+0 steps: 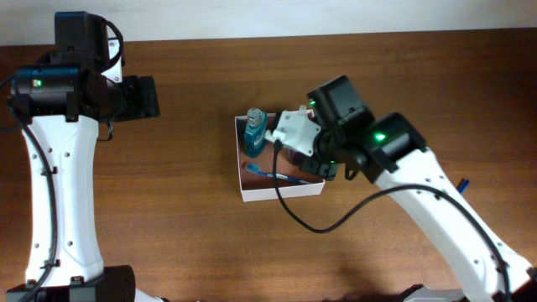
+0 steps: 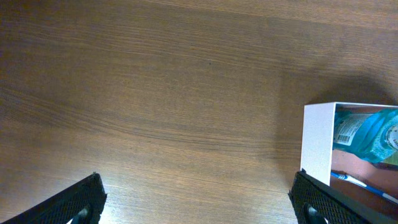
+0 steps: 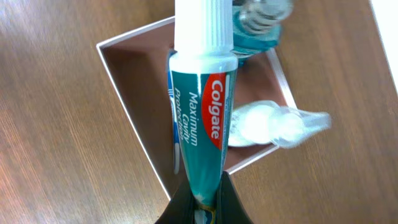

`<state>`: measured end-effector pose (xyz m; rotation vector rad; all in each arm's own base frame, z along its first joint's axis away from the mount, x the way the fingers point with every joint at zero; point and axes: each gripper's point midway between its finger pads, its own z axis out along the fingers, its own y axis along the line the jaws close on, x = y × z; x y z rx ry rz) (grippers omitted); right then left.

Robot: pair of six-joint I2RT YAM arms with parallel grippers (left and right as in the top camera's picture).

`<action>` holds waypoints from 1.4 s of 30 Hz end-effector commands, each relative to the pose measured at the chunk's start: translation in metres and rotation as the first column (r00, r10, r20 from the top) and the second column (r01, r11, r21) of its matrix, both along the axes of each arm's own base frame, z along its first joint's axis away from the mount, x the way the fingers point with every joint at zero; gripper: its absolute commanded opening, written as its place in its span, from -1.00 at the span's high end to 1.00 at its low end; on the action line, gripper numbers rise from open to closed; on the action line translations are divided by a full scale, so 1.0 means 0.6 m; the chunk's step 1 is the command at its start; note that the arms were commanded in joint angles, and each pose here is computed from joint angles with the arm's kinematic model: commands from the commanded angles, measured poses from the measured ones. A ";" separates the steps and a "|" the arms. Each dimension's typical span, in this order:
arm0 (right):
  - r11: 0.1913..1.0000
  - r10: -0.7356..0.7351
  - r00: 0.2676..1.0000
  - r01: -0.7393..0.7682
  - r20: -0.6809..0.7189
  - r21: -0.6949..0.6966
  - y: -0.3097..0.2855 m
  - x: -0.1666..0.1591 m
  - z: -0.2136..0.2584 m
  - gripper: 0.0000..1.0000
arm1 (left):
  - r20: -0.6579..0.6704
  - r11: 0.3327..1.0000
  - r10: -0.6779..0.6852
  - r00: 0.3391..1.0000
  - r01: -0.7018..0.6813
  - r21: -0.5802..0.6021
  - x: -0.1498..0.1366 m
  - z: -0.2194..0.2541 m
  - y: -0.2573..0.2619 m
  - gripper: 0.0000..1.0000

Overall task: Pack container
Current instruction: 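Lower the toothpaste tube into the box and release it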

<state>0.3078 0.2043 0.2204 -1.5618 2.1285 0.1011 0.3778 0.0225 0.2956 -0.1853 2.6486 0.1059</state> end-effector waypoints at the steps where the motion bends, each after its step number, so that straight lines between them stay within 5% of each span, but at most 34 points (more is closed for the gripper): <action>1: 0.993 0.091 0.994 -0.095 -0.061 -0.065 0.021 0.001 -0.054 0.92 | -0.011 1.000 -0.005 1.000 0.005 -0.005 0.002 -0.006 -0.001 -0.92; 20: 0.978 0.077 0.953 -0.128 -0.292 -0.162 0.040 0.023 -0.235 0.90 | -0.015 1.000 -0.005 1.000 0.005 -0.005 0.000 -0.007 -0.001 -0.92; 22: 0.980 0.080 0.952 -0.130 -0.296 -0.153 0.043 0.021 -0.234 0.72 | -0.015 1.000 -0.005 1.000 0.005 -0.005 0.000 -0.007 -0.001 -0.92; 24: 0.982 0.057 0.951 -0.108 -0.303 -0.154 0.042 0.020 -0.234 0.09 | -0.015 1.000 -0.005 1.000 0.005 -0.005 0.000 -0.007 0.000 -0.92; 25: 0.984 0.036 0.952 -0.087 -0.303 -0.154 0.041 0.021 -0.232 0.00 | -0.015 1.000 -0.005 1.000 0.005 -0.005 0.000 -0.007 0.000 -0.92; 29: 0.988 -0.074 0.966 0.036 -0.248 -0.153 0.035 0.037 -0.195 -0.03 | -0.015 1.000 -0.005 1.000 0.005 -0.005 0.000 -0.007 -0.001 -0.92; 34: 0.937 -0.342 0.940 0.341 0.001 -0.075 -0.014 0.086 -0.042 -0.03 | -0.015 1.000 -0.005 1.000 0.005 -0.005 0.000 -0.007 0.000 -0.92; 38: 0.663 -0.745 0.667 0.735 0.024 0.145 -0.141 0.105 0.072 -0.34 | -0.015 1.000 -0.005 1.000 0.005 -0.005 0.000 -0.007 -0.001 -0.92; 39: 0.489 -0.863 0.504 0.852 -0.041 0.190 -0.206 0.098 0.087 -0.42 | -0.015 1.000 -0.005 1.000 0.005 -0.005 0.000 -0.007 -0.001 -0.92; 42: 0.171 -0.972 0.193 0.972 -0.132 0.163 -0.339 0.072 0.081 -0.62 | -0.015 1.000 -0.005 1.000 0.005 -0.005 0.000 -0.007 -0.001 -0.92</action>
